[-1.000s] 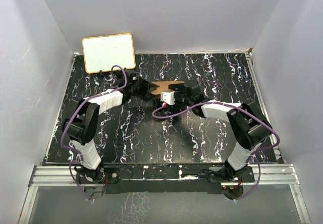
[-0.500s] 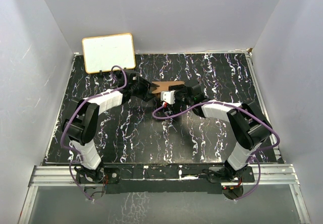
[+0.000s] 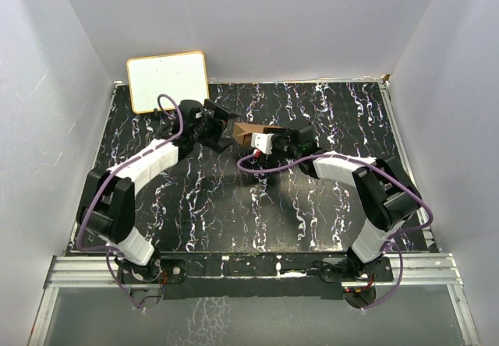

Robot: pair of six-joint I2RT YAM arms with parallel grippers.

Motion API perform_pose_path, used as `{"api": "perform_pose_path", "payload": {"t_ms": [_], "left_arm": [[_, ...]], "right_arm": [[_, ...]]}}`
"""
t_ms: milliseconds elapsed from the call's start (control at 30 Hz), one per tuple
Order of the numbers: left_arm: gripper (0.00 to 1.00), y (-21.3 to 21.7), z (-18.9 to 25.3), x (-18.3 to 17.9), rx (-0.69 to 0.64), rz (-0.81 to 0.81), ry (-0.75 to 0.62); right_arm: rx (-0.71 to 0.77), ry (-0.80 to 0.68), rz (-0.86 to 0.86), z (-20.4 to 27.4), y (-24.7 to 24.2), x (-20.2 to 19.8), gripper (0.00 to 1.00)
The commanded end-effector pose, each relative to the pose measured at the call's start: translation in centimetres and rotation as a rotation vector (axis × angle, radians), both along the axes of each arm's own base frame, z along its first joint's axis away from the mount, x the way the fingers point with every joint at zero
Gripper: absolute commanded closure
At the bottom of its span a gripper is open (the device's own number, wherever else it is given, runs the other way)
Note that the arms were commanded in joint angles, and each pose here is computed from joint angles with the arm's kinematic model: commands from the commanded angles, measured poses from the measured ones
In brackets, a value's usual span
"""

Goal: Fold the paper box

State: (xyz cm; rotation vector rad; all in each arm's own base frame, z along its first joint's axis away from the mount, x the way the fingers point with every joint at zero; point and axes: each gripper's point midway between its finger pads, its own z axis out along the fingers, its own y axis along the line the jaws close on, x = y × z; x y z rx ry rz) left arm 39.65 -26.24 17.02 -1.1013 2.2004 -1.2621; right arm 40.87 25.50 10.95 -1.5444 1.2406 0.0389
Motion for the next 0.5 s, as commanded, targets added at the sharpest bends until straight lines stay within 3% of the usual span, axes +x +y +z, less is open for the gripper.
{"api": "perform_pose_path", "payload": {"t_ms": [0, 233, 467], "left_arm": [[0.03, 2.3, 2.8, -0.6, 0.043, 0.045, -0.083], [0.03, 5.5, 5.8, -2.2, 0.149, 0.102, -0.259], [0.03, 5.7, 9.3, -4.2, 0.244, -0.033, -0.64]], "right_arm": [[0.155, 0.026, -0.006, 4.6, 0.1, 1.1, 0.46], [0.325, 0.176, -0.036, 7.2, -1.6, 1.6, 0.46], [0.57, 0.491, -0.038, 10.5, -2.6, 1.4, 0.47]]}}
